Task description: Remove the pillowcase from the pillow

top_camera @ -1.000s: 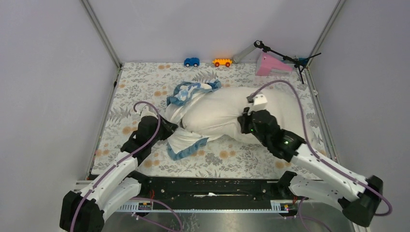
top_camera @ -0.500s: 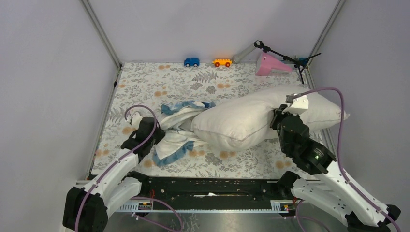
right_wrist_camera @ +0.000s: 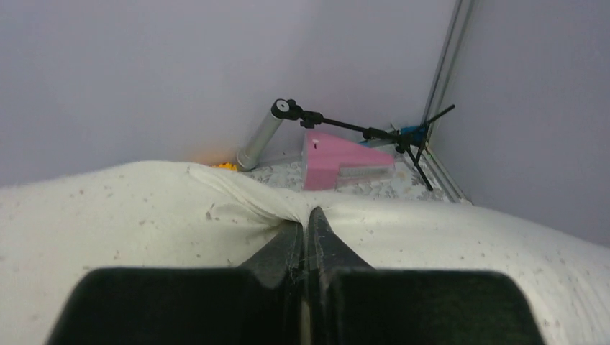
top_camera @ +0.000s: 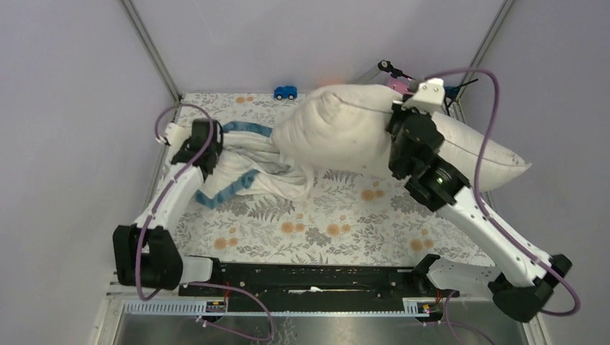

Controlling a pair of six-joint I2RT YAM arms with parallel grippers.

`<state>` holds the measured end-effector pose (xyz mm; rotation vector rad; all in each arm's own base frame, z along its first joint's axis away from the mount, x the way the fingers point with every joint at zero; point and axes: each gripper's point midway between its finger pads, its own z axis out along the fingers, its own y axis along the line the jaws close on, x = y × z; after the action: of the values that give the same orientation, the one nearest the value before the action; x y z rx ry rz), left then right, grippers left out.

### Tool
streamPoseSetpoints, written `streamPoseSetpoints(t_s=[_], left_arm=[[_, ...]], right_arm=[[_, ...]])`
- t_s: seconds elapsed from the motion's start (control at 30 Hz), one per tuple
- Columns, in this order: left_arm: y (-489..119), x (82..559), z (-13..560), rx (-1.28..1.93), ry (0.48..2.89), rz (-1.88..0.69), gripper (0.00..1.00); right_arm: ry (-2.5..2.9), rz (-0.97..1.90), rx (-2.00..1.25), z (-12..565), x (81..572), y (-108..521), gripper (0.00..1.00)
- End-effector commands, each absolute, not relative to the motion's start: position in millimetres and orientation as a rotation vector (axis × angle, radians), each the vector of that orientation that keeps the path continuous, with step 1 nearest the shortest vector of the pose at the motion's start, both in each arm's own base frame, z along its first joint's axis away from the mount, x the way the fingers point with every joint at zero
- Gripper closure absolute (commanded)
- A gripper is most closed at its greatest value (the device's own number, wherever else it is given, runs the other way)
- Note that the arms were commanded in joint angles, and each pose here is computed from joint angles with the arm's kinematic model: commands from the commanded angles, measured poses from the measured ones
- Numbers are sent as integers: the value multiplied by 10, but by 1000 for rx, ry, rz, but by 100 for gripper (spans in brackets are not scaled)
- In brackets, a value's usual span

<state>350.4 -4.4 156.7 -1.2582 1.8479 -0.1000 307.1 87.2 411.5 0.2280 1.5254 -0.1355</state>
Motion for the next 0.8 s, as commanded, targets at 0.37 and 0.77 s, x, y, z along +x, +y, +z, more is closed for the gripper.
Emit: streamPoseSetpoints(t_s=[0.37, 0.77], left_arm=[[425, 4063, 2415, -1085, 1616, -349, 1], [-70, 3644, 1944, -705, 1660, -297, 1]], right_arm=[[1695, 461, -308, 4074, 3562, 2544, 2], [1929, 302, 13, 2363, 3516, 1437, 0]])
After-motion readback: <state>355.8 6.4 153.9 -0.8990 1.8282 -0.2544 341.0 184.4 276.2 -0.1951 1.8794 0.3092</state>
